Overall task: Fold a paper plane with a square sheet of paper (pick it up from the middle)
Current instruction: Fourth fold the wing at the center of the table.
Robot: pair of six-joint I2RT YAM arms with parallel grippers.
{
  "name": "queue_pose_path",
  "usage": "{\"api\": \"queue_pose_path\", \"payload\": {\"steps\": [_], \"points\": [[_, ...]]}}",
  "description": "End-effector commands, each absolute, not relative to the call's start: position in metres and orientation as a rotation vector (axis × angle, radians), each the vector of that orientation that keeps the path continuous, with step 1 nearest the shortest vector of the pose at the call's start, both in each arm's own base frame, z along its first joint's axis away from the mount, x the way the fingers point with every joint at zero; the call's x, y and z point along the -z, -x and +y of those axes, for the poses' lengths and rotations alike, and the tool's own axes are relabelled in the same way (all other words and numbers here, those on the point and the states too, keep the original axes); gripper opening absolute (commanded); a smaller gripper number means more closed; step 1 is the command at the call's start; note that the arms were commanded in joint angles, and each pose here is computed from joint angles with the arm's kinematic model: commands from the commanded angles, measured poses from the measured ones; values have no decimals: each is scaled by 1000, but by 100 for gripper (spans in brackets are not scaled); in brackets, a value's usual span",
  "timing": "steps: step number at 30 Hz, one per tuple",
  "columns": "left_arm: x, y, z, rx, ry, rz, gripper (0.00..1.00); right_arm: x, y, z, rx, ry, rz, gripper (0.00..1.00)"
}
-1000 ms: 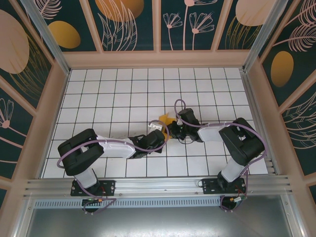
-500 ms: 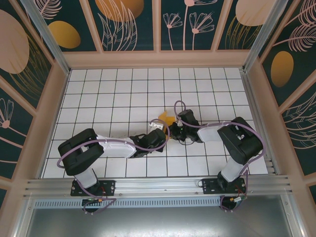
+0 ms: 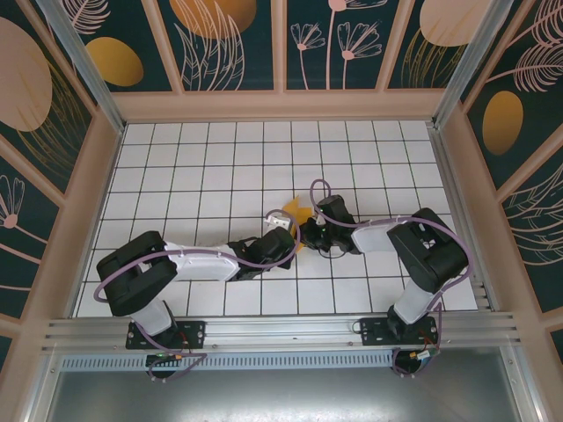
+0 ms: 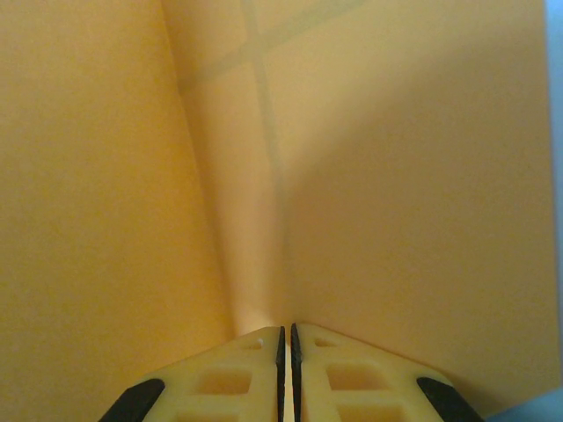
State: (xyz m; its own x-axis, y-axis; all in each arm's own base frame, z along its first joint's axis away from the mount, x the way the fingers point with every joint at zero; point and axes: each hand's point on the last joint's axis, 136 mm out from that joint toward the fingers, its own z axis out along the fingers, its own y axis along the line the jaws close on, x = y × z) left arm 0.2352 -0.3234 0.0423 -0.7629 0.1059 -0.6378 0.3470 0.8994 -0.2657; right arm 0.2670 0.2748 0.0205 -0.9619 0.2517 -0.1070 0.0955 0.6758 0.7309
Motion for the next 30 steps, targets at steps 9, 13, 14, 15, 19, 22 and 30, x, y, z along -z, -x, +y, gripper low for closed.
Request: {"api": "queue_pose_path", "payload": {"steps": [9, 13, 14, 15, 19, 22, 30], "points": [[-26, -233, -320, 436, -302, 2466, 32, -15, -263, 273, -1135, -281, 2704, 14], [-29, -234, -321, 448, -303, 2458, 28, -14, -263, 273, -1130, -284, 2708, 14], [-30, -233, -321, 452, -306, 2456, 28, -14, -263, 273, -1131, -284, 2707, 14], [-32, -234, -321, 456, -304, 2451, 28, -15, -263, 273, -1133, -285, 2705, 14], [-38, -234, -321, 473, -296, 2430, 29, -13, -262, 272, -1129, -291, 2709, 14], [-44, -234, -321, 494, -292, 2414, 31, -11, -262, 271, -1126, -293, 2714, 14], [-45, -234, -322, 497, -298, 2412, 28, -11, -261, 272, -1129, -293, 2714, 14]]}}
